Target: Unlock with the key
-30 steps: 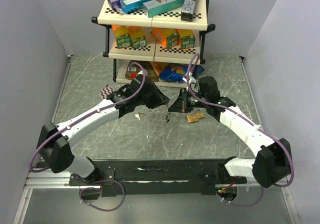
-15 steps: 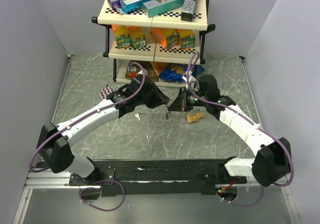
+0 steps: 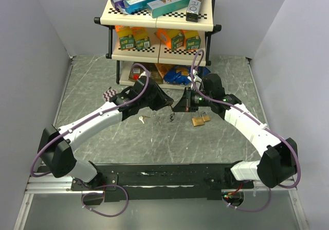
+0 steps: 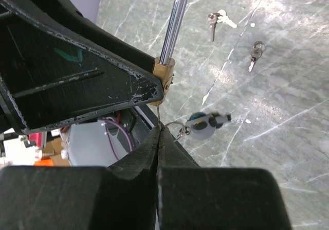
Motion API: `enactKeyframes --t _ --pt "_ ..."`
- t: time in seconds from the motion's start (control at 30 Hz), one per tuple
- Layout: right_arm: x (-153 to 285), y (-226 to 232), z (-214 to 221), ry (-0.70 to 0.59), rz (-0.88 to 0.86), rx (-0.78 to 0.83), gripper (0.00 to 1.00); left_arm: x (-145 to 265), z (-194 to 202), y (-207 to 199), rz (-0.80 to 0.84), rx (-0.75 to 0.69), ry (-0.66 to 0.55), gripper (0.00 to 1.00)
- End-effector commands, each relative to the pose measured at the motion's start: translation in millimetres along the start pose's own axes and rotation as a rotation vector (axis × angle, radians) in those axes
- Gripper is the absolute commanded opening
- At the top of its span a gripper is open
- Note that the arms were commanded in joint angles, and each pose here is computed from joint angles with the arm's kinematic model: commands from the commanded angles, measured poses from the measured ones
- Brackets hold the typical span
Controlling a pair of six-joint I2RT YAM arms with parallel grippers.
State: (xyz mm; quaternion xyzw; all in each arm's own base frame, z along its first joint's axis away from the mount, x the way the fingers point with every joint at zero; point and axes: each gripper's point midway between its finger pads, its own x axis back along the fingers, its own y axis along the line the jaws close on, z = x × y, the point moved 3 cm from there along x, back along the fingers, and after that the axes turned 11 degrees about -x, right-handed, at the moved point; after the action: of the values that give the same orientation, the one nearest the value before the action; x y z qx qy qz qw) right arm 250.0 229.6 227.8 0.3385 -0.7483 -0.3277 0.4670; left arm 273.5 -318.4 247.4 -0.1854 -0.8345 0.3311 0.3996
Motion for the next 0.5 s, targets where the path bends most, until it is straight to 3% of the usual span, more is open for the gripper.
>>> enactKeyframes --t 0.0,0.47 --pt "2.8 9.5 -30.2 -0.121 0.031 0.007 0.00 17.6 -7.3 -22.7 0.084 0.022 -0.020 0.01" --pt "0.6 15.5 -34.6 -0.207 0.043 0.023 0.00 18.3 -5.8 -22.6 0.112 0.106 -0.030 0.01"
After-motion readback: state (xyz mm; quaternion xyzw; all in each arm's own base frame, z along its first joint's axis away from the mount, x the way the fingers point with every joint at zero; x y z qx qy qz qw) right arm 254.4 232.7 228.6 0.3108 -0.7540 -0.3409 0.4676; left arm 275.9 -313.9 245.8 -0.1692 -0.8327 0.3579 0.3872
